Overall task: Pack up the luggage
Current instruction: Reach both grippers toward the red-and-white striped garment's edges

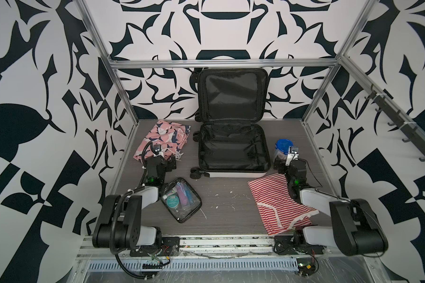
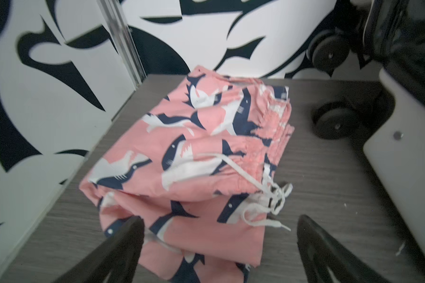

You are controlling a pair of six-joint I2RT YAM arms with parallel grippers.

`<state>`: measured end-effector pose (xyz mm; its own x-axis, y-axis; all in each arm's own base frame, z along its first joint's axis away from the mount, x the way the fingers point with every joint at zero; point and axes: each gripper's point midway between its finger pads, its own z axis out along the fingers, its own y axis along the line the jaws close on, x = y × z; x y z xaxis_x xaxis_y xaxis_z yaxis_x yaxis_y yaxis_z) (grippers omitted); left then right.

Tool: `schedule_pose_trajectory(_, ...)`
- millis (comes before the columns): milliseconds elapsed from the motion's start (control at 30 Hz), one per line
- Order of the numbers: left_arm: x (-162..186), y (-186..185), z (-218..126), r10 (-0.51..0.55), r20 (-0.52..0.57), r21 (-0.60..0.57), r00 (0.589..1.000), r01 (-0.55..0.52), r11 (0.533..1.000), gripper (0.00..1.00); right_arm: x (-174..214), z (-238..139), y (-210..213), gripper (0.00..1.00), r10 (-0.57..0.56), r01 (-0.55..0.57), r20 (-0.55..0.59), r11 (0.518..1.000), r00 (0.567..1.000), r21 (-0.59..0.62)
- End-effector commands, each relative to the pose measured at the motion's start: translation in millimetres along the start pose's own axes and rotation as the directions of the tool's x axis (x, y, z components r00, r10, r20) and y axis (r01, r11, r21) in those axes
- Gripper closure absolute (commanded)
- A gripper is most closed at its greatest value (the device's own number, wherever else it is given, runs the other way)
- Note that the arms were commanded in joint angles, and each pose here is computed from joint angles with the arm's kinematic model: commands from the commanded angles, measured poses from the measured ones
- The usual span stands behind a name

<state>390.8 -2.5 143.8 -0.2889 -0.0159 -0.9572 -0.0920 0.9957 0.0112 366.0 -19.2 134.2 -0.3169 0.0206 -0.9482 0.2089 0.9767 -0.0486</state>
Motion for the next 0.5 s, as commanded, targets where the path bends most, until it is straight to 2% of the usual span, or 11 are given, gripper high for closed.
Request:
schedule_pose_trajectory(0,-30,10,-20,-0.098,0.025,-0.050,0.995,0.100,0.994,0.01,-16,-13,-16,0.01,0.061,-0.059,-0.027,0.995,0.998,0.080)
schedule_pose_trajectory(67,-48,14,-34,-0.217,0.014,-0.062,0.976,0.217,0.974,0.01,-24,-22,-27,0.01,0.155,-0.141,-0.084,0.979,0.984,0.144)
schedule_pose_trajectory(133,-66,15,-49,-0.281,-0.003,-0.064,0.960,0.280,0.958,0.01,-26,-38,-44,0.00,0.262,-0.213,-0.164,0.940,0.951,0.265)
schedule_pose_trajectory(200,-75,19,-64,-0.358,-0.025,-0.087,0.933,0.355,0.931,0.01,-24,-49,-42,0.00,0.311,-0.246,-0.232,0.931,0.922,0.272)
schedule_pose_trajectory(300,-83,16,-89,-0.460,-0.080,-0.066,0.884,0.456,0.887,0.01,-22,-64,-17,0.01,0.362,-0.334,-0.317,0.932,0.876,0.140)
schedule_pose_trajectory(400,-81,-19,-111,-0.508,-0.233,0.098,0.829,0.540,0.836,0.03,-17,-83,22,0.01,0.361,-0.425,-0.426,0.903,0.830,-0.065)
schedule_pose_trajectory(467,-70,-45,-122,-0.512,-0.339,0.198,0.789,0.592,0.781,0.10,-11,-94,38,0.09,0.386,-0.495,-0.478,0.860,0.789,-0.123)
